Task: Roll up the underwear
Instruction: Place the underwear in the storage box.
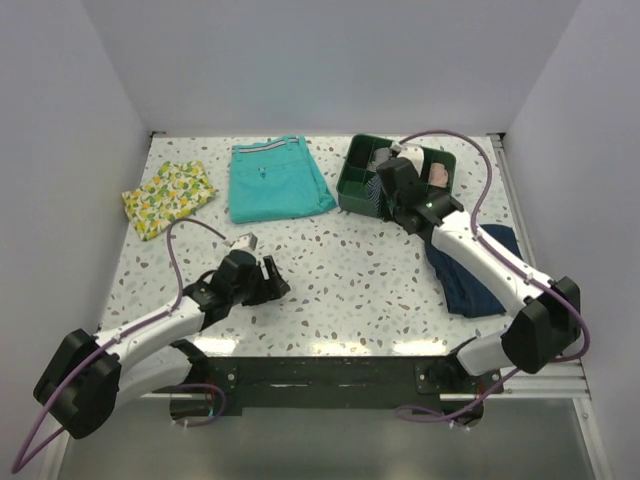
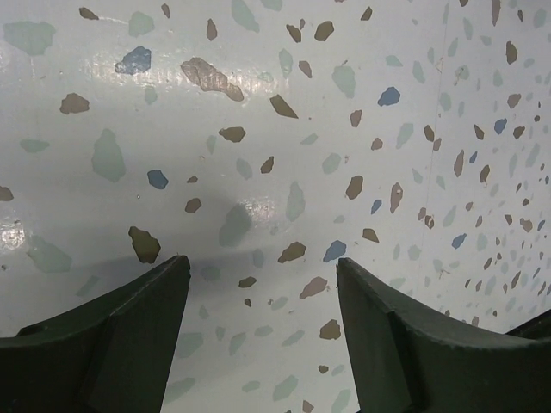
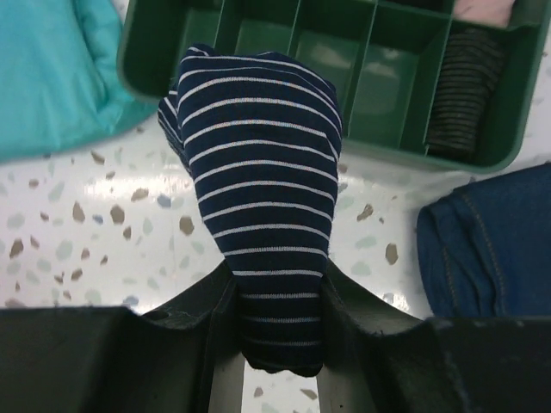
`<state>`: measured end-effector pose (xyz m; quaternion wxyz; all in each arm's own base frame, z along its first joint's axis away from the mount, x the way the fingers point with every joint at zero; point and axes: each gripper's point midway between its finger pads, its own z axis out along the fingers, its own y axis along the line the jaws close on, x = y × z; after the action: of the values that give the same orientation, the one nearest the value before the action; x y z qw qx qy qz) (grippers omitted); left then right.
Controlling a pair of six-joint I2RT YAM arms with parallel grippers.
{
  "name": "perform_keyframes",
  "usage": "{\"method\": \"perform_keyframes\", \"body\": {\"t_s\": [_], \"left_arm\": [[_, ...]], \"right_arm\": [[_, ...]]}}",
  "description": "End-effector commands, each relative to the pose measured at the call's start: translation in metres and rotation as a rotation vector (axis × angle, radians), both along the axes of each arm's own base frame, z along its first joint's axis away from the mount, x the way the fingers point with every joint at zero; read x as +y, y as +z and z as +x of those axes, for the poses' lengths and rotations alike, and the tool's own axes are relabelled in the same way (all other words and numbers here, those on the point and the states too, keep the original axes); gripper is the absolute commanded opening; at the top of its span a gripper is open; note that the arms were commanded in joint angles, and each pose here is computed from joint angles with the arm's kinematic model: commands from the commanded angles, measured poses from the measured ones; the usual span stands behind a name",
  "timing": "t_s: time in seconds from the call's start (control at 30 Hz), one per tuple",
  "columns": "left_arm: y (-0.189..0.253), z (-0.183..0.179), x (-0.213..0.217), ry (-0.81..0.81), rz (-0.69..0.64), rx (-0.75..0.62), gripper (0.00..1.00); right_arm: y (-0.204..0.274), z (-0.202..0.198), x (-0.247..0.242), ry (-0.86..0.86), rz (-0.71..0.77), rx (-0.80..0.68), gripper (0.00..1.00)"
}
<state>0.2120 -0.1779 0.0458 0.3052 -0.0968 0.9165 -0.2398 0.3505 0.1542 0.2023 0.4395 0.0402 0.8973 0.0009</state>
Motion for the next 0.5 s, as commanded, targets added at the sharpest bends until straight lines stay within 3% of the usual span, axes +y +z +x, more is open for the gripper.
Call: {"method": "perform_keyframes", "body": {"t_s": [0.0,0.47], "left_arm": [[0.001,0.001,-0.004,-0.031,-0.020,-0.016,0.74],[-0.005,0.000,-0.016,-0.125,-0.013,-0.010,0.74]], "right_arm": [[0.024,0.025,-0.032,-0.113,-0.103,-0.007,0.00],[0.017,0.056,-0.103,-0.368,-0.279,0.089,0.00]]}}
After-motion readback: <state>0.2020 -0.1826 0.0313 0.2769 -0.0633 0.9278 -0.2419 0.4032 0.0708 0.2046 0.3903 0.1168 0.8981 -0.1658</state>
